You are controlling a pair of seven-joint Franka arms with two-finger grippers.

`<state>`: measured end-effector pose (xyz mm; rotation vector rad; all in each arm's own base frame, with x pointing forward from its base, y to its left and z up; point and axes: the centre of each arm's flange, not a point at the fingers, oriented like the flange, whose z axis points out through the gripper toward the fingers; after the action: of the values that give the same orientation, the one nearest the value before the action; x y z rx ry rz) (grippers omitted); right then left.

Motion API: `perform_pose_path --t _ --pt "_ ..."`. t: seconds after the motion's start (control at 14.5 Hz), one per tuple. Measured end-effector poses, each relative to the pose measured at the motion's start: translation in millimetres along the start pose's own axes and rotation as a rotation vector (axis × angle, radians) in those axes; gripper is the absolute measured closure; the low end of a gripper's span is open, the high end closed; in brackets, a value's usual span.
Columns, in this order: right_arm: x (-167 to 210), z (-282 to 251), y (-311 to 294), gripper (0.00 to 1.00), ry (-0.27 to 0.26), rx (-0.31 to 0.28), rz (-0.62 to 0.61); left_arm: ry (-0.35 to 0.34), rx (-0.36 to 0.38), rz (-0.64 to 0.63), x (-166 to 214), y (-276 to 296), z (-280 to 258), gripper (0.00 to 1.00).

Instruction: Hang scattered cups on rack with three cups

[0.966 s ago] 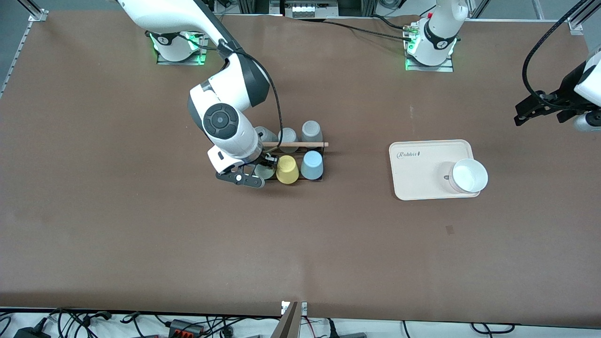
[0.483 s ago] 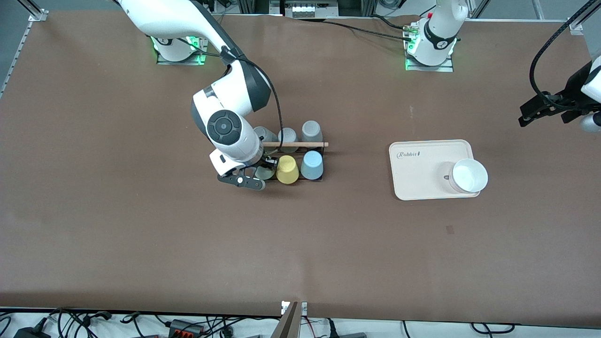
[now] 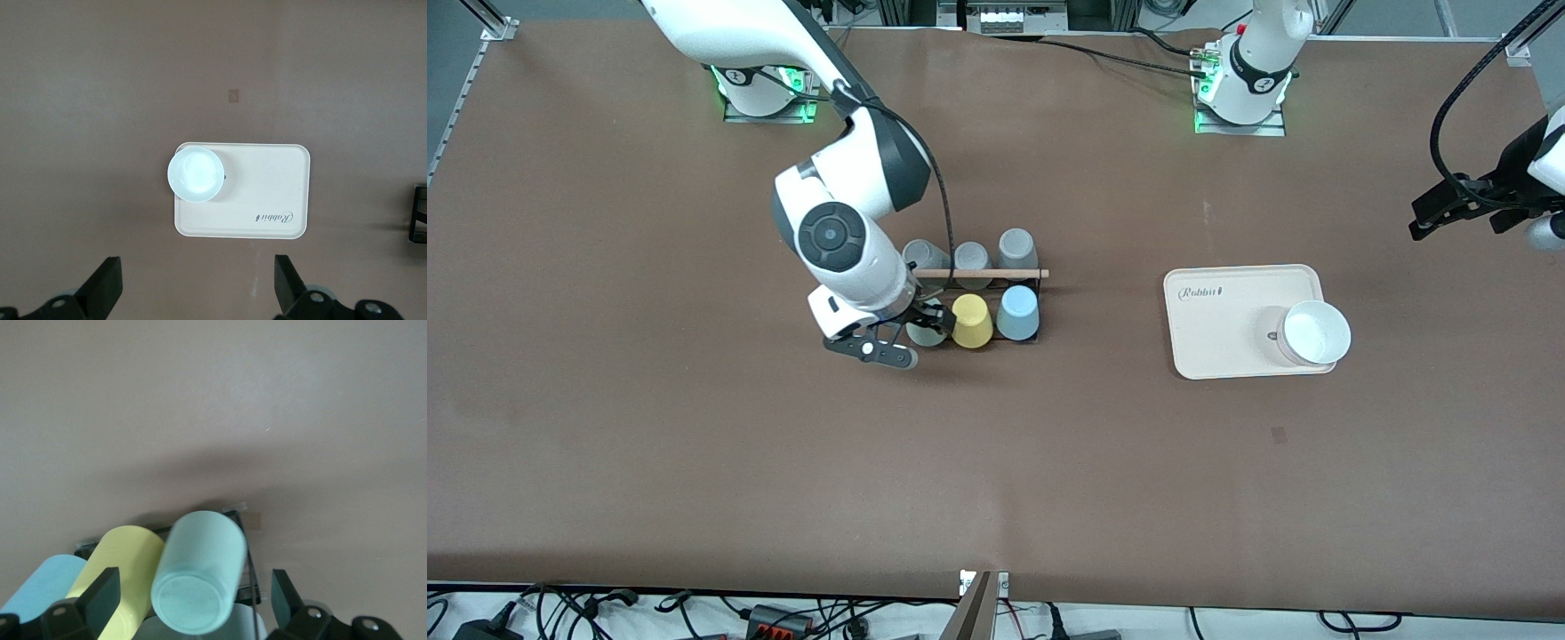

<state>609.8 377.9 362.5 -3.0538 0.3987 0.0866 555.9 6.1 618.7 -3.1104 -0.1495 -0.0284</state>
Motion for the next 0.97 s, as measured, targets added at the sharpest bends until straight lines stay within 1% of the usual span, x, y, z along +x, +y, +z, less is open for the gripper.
perform_pose_path --t 0.14,0.28,0.55,0.69,0.97 --pt "14 -33 13 0.00 0.007 -0.009 0.024 0.000 0.000 0.000 0 0 0 0.00" --pt "30 -72 35 0.00 0.009 -0.032 0.029 0.000 0.000 0.000 0 0 0 0.00" --pt "74 -136 106 0.00 0.029 -0.062 -0.075 0.010 -0.002 0.000 1 0 -1 0.00" --pt "93 -157 147 0.00 0.037 -0.067 -0.094 0.011 -0.002 0.000 1 0 -1 0.00" --pt "128 -181 225 0.00 0.052 -0.061 -0.148 0.011 -0.002 0.000 1 1 -1 0.00"
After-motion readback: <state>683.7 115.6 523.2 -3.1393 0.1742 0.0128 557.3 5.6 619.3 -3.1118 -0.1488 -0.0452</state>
